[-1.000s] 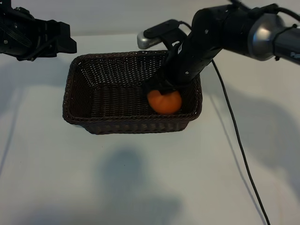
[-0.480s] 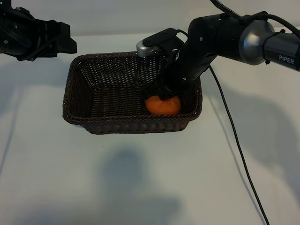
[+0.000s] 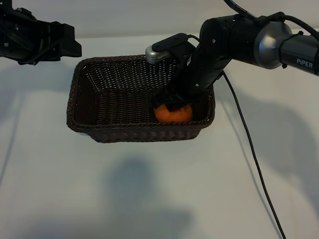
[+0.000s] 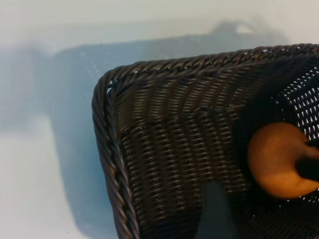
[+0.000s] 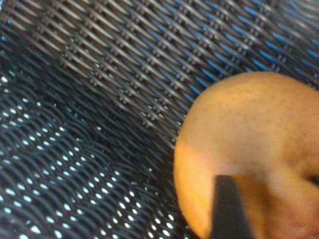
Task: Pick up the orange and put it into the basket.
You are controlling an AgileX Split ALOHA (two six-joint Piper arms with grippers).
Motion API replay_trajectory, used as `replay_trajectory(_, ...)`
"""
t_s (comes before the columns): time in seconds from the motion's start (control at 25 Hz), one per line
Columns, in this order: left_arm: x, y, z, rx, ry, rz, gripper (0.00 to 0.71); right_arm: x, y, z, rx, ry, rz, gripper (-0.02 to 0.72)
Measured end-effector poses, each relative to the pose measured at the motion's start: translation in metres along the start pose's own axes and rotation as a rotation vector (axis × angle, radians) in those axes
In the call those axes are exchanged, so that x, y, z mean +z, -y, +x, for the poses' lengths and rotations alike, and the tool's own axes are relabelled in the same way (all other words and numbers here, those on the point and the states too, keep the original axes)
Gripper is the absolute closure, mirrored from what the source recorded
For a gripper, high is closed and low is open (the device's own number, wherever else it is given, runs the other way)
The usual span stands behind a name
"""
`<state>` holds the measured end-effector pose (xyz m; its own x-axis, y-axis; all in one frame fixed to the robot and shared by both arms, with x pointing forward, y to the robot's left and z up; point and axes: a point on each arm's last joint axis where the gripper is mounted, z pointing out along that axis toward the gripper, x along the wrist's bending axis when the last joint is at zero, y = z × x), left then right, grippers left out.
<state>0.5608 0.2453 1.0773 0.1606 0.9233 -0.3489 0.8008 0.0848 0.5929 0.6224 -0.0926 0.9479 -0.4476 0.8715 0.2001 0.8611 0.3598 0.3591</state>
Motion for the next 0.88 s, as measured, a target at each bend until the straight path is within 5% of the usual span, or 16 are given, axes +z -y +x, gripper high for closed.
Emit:
replay_trajectory(0.08, 0.000, 0.000, 0.000, 0.000, 0.000, 0.001, 0.192, 0.000, 0.001, 0.000, -0.002, -0.001, 0.008, 0.103)
replay_trajectory(0.2, 0.000, 0.000, 0.000, 0.000, 0.000, 0.001, 0.192, -0.001, 0.000, 0.001, 0.000, -0.007, 0.007, 0.011)
replay_trajectory(0.88, 0.000, 0.000, 0.000, 0.004, 0.000, 0.001, 0.192, -0.065, -0.046, 0.018, -0.044, -0.030, -0.022, 0.078)
